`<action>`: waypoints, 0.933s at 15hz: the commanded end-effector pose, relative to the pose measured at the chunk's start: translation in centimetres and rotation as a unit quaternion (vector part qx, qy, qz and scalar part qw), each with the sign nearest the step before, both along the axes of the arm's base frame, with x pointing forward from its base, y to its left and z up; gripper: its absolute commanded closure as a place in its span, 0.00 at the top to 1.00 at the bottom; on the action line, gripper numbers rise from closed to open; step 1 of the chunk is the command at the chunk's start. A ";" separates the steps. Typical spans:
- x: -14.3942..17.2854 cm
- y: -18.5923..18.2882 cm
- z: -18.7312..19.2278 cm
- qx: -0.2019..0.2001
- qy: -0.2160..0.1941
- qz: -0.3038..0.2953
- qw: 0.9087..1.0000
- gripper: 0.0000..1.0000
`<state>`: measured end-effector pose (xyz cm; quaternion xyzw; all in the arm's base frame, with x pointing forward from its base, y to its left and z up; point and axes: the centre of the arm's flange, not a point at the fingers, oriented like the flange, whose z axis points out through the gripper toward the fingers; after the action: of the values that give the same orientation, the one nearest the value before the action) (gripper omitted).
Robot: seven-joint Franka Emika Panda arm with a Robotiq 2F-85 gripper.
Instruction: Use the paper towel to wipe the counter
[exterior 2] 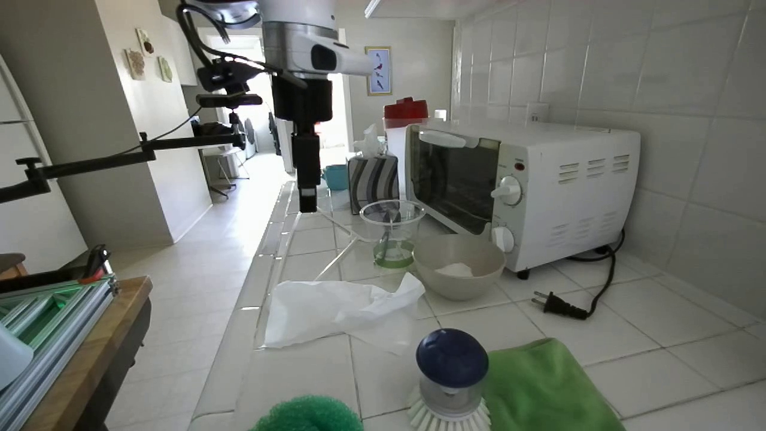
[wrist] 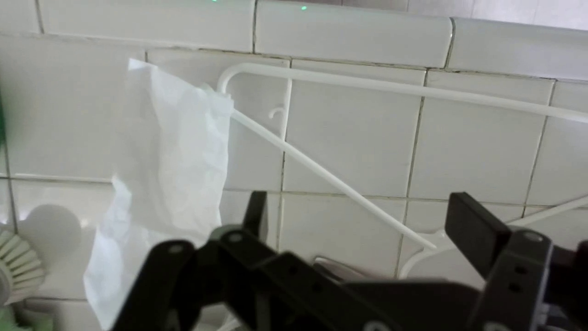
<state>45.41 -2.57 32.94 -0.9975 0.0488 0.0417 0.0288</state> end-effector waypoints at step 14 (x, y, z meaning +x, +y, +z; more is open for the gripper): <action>1.8 4.6 2.9 -0.003 -0.043 -0.015 0.999 1.00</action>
<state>47.12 1.62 35.72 -0.9985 0.0501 0.0034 0.0239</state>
